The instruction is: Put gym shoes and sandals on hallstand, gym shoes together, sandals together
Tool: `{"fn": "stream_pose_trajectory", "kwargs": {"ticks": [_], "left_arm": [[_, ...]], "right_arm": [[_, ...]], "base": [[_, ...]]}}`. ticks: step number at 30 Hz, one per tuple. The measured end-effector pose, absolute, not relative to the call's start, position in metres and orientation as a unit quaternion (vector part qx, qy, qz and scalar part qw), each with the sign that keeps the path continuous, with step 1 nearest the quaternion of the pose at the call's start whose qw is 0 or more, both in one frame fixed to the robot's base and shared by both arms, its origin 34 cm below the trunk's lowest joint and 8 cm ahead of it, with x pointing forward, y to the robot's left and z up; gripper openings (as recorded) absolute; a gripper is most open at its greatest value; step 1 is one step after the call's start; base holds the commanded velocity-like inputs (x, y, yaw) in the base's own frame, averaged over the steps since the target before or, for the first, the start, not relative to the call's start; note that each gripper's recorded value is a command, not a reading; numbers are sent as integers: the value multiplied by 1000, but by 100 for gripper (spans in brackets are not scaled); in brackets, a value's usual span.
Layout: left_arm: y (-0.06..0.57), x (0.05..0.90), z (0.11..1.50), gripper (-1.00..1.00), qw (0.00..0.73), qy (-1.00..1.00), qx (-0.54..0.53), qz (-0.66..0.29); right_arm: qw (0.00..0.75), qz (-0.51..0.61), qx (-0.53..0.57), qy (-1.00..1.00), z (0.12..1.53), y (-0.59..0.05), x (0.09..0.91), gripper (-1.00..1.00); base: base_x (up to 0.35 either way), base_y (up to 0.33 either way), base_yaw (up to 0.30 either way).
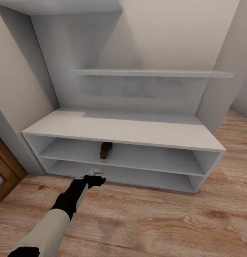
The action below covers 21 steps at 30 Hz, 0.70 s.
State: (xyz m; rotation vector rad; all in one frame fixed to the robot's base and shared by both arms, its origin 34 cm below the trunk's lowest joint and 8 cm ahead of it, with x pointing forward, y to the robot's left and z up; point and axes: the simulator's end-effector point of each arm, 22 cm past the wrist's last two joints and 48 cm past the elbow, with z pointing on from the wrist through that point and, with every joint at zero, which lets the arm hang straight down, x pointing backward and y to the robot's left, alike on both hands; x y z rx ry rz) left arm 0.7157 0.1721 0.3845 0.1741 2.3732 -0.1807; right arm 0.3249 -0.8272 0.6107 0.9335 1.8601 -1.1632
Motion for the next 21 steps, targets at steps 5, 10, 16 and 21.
{"fn": "stream_pose_trajectory", "kwargs": {"ticks": [5, 10, 16, 21], "left_arm": [[170, 709, 375, 100, 403, 904, 94, -109], [151, 690, 375, 100, 422, 870, 151, -208], [166, 687, 389, 100, 455, 840, 150, -254], [167, 686, 388, 100, 456, 839, 148, -258]], "right_arm": [[370, -453, 364, 725, 611, -827, 325, -100], [370, -453, 363, 725, 611, -827, 325, -100], [370, -453, 364, 725, 611, -827, 325, -100], [370, -452, 364, 725, 610, -827, 325, -100]], "base": [[0, 0, 0], [0, 0, 0], [-4, -1, 0], [-164, -105, 0]]}}
